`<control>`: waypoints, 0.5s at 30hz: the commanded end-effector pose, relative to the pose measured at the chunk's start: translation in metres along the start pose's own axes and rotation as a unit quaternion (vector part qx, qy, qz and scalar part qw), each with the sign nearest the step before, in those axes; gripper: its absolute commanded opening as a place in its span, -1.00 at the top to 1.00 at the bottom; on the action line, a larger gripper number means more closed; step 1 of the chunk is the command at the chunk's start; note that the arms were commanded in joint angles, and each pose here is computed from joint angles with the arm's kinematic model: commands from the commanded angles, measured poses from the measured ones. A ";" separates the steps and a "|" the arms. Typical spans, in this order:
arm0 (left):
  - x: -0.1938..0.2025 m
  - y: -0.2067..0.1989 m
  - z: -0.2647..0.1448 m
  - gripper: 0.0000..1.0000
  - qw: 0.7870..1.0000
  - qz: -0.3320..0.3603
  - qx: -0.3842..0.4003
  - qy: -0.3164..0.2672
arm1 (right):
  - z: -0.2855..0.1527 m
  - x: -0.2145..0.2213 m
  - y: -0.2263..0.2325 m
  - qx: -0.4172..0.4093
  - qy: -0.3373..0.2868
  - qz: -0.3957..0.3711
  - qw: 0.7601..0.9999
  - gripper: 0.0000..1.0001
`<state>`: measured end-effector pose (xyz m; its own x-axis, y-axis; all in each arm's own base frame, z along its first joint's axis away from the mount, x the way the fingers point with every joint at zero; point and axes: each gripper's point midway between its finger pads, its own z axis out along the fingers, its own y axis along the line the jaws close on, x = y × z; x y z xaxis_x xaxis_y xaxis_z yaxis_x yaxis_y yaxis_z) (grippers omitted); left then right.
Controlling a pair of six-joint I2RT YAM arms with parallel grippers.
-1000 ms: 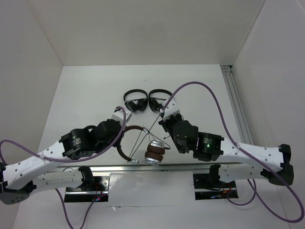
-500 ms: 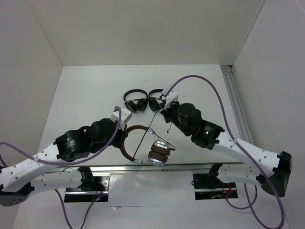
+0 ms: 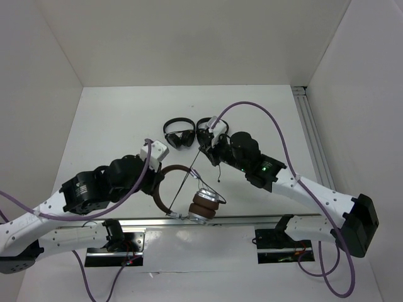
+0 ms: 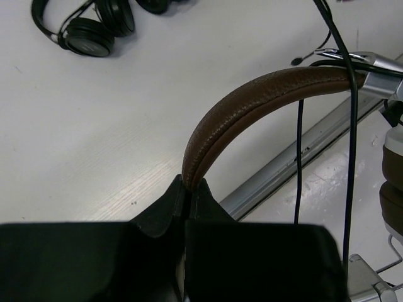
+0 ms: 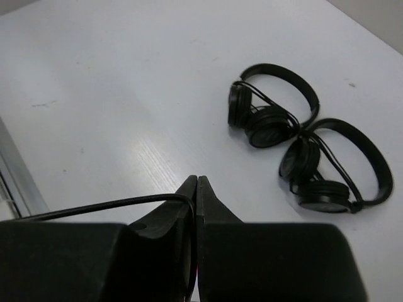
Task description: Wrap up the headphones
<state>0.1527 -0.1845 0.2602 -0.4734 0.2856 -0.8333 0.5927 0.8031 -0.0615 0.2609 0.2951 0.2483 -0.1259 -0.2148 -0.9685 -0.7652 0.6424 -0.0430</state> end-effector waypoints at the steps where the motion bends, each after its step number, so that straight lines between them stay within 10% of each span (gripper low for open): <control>1: -0.038 0.004 -0.023 1.00 0.997 -0.035 -0.007 -0.065 | 0.016 0.001 0.006 -0.033 -0.026 0.034 0.999 0.84; 15: -0.100 0.002 -0.050 1.00 0.985 -0.104 -0.009 -0.138 | 0.074 0.026 0.050 -0.148 -0.045 0.113 0.982 0.72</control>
<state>0.1665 -0.1704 0.3110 -0.4363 0.1817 -0.8813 0.4969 0.8652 -0.0677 0.2551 0.3567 0.1677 -0.3088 -0.1267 -0.9427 -0.8525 0.4764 0.2152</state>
